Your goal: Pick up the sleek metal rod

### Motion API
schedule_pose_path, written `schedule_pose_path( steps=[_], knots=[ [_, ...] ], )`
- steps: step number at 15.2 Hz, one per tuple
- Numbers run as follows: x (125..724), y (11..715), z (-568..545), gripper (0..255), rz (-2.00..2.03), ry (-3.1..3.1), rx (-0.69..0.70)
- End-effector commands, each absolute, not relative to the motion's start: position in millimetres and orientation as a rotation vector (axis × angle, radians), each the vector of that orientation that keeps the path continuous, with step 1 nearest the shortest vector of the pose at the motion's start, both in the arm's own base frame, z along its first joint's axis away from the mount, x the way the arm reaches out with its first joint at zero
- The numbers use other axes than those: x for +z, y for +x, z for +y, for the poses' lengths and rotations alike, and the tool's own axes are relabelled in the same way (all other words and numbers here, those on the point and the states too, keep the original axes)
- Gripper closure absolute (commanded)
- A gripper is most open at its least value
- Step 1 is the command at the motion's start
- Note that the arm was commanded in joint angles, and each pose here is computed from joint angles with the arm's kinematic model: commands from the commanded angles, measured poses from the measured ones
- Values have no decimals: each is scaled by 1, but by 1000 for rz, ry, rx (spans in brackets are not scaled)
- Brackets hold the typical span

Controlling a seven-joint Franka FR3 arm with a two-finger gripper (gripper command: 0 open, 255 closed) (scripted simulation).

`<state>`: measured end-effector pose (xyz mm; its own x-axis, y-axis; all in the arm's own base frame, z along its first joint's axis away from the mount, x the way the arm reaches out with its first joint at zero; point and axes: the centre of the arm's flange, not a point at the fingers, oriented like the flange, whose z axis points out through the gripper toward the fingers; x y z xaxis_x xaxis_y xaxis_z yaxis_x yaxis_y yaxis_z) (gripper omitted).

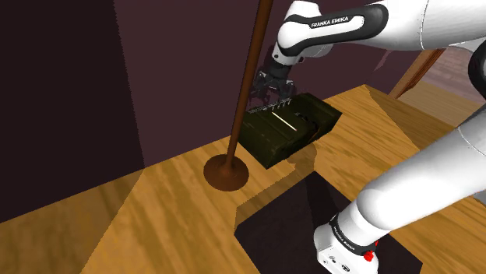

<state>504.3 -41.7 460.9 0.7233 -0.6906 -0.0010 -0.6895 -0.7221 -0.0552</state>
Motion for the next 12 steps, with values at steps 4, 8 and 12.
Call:
schedule_pose_path(
  steps=[4, 8, 12],
  knots=[
    [433, 549, -81, 0, 1416, -2764, -44],
    [411, 579, -115, 0, 1619, -2665, -54],
    [388, 603, -154, 0, 1815, -2551, -64]
  ],
)
